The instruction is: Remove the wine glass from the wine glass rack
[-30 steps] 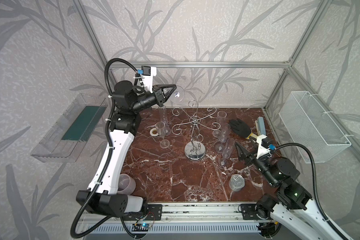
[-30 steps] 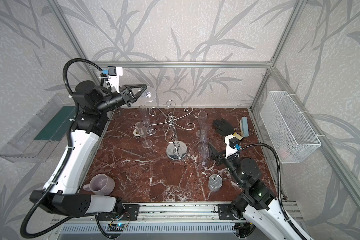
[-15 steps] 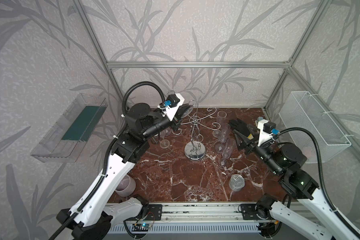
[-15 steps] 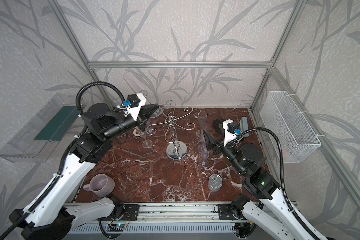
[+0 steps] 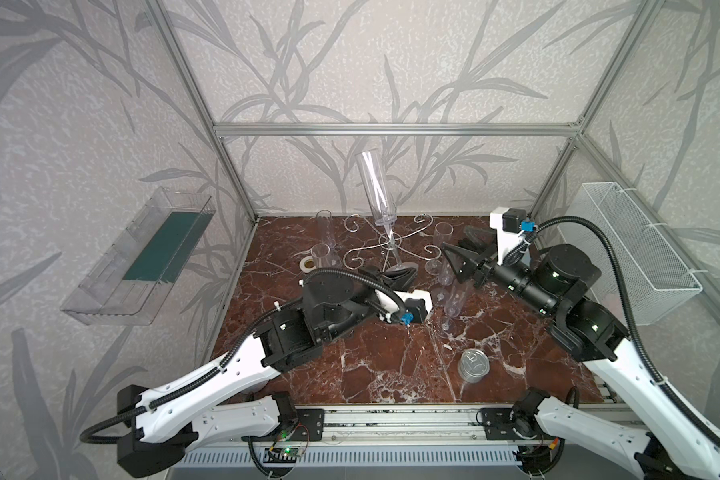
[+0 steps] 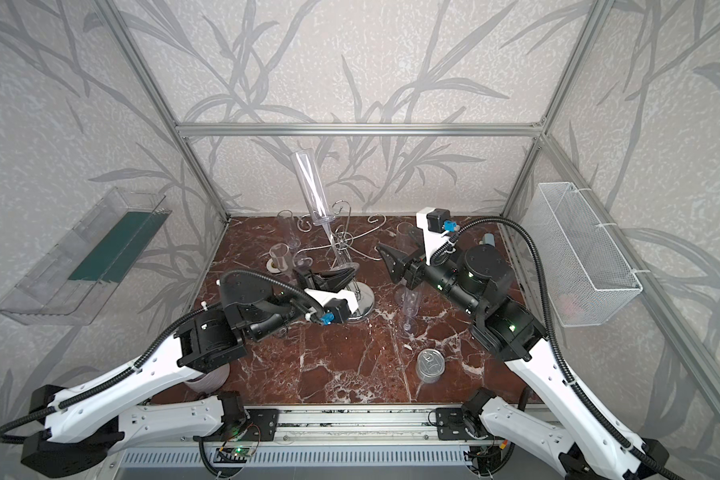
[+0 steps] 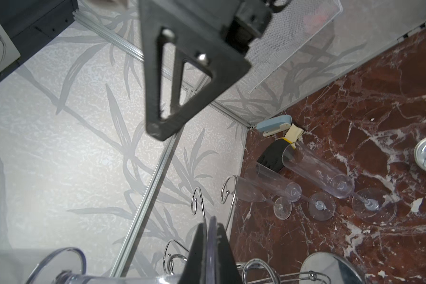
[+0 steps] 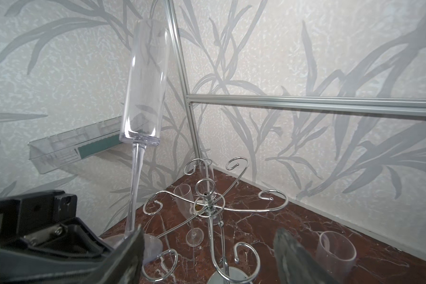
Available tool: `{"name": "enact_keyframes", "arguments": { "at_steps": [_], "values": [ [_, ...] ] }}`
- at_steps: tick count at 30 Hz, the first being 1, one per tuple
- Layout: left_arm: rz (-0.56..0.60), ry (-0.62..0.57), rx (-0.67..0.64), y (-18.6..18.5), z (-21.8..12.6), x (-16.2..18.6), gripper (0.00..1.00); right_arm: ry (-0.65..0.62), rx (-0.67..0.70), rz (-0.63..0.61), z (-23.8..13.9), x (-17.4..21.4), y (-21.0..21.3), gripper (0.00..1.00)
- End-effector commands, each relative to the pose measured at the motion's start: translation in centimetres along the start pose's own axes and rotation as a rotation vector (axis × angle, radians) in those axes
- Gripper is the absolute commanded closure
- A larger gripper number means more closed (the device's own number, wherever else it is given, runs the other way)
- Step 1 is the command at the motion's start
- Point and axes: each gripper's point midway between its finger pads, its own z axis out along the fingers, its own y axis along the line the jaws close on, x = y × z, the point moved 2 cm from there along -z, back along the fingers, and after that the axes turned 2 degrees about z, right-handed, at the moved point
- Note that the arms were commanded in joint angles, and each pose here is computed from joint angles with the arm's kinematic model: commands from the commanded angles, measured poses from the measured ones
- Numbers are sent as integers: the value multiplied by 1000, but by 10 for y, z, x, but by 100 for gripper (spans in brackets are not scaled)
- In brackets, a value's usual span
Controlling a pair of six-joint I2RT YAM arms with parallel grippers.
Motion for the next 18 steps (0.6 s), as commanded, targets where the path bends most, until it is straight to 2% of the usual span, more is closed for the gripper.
{"name": "enact_keyframes", "arguments": {
  "at_steps": [1,10,18],
  "values": [
    [219,23,-128,18,-7,-6,100,35,-133,12,6,-6,21,20],
    [414,53,-173,-1,4,-10,100,121,-268,22,25,4,45,23],
    [455,77,-156,-7,10,-7,100,166,-357,-34,35,13,73,24]
  ]
}}
